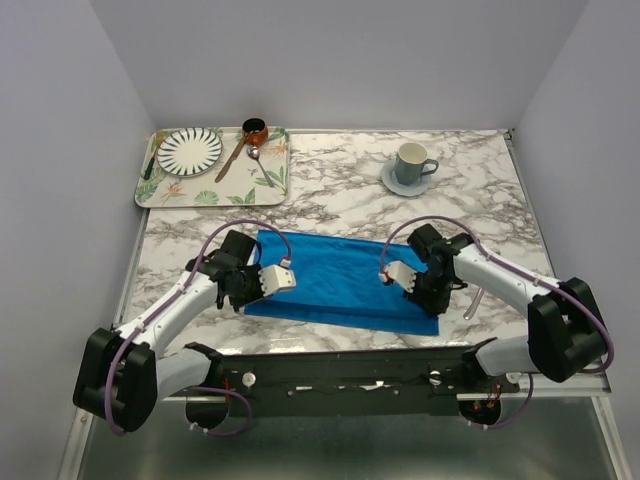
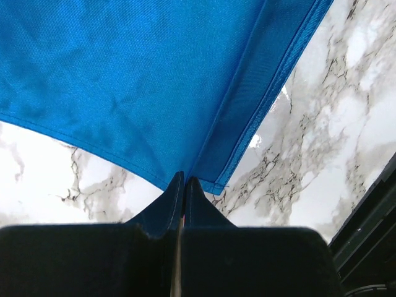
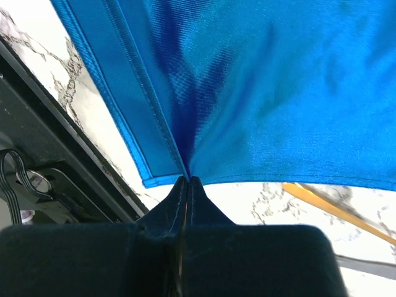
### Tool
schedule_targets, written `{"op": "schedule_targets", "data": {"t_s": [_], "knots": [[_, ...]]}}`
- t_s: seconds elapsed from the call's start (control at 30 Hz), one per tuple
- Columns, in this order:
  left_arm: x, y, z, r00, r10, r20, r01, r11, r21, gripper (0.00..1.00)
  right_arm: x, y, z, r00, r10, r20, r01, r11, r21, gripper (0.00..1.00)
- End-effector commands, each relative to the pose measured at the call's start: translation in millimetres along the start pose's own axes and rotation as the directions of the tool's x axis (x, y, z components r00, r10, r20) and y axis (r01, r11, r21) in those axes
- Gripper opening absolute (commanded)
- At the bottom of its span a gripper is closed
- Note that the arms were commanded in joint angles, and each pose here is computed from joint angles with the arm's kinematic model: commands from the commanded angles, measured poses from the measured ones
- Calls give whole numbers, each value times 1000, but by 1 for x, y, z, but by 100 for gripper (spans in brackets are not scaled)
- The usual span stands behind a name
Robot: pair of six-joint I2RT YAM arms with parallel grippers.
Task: Fold the napkin into a case and place the utensils inside
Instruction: Fold and flatten the napkin at the center of the board, then smooth out the rectangle-folded napkin at the center of the board.
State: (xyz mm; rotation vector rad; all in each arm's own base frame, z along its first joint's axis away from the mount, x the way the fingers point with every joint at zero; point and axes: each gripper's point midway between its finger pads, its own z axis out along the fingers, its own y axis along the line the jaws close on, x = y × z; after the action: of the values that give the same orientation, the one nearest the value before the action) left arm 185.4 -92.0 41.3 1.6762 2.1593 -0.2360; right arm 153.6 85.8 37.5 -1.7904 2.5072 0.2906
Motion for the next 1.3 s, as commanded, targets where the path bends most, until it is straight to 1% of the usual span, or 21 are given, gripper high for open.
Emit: {"op": "schedule_targets", "data": {"t_s": [0.0,0.07,0.1,0.13,0.17,0.2,0.23,0.27,0.3,0.33,0.43,0.5,0.57,0.63,0.77,0.83,1.0,1.07,1.27], "knots": [[-3,-2,2,1000,-2,4,2,1000,15,0,4,6,14,1000,-1,-24,0,999,-44,5],[1,-3,3,1000,7,-7,-6,1000,17,0,4,6,14,1000,-9,-24,8,999,-41,7],[2,-4,3,1000,8,-12,-8,1000,21,0,5,7,14,1000,-12,-27,11,999,-43,17],[3,-5,3,1000,10,-14,-10,1000,23,10,6,7,14,999,-16,-27,15,999,-47,28],[2,-5,2,1000,13,-12,-13,1000,26,17,7,10,11,999,-16,-29,14,998,-55,40],[1,-7,-1,1000,14,-5,-14,1000,27,24,6,13,9,1000,-19,-19,18,998,-64,54],[-2,-9,-4,1000,16,10,-16,999,36,34,1,12,3,1000,-25,0,24,998,-59,58],[-9,-6,-10,999,20,32,-20,999,28,39,1,16,-3,1000,-21,2,21,997,-72,61],[-13,-10,-16,998,19,56,-20,999,30,43,-5,18,-11,999,-24,39,27,998,-61,65],[-18,-9,-21,997,20,72,-22,999,24,51,-9,19,-17,998,-12,57,15,998,-55,67],[-33,-5,-36,993,-4,119,3,1000,5,58,-24,14,-36,993,12,120,-11,1000,-17,70],[-43,4,-37,990,-19,140,21,1000,-13,58,-34,7,-40,989,30,145,-31,1000,3,70],[-46,10,-33,988,-57,141,60,998,-17,58,-38,1,-31,990,65,124,-64,998,-13,70],[-46,18,-19,988,-99,121,102,995,-13,58,-37,-9,-19,992,101,79,-100,995,-11,66],[-36,28,4,989,-138,51,139,990,-7,51,-44,-34,-4,991,124,55,-126,991,52,64],[-31,31,14,989,-143,33,143,990,-14,47,-47,-44,-1,991,129,42,-131,988,76,63],[-4,19,29,989,-134,-57,134,991,9,36,-53,-62,13,991,130,14,-130,987,97,63],[7,11,32,986,-140,-85,142,990,17,32,-57,-70,17,992,123,20,-124,986,110,63],[21,-3,34,982,-147,-120,152,988,35,31,-66,-84,32,993,116,-5,-115,988,104,63]]}}
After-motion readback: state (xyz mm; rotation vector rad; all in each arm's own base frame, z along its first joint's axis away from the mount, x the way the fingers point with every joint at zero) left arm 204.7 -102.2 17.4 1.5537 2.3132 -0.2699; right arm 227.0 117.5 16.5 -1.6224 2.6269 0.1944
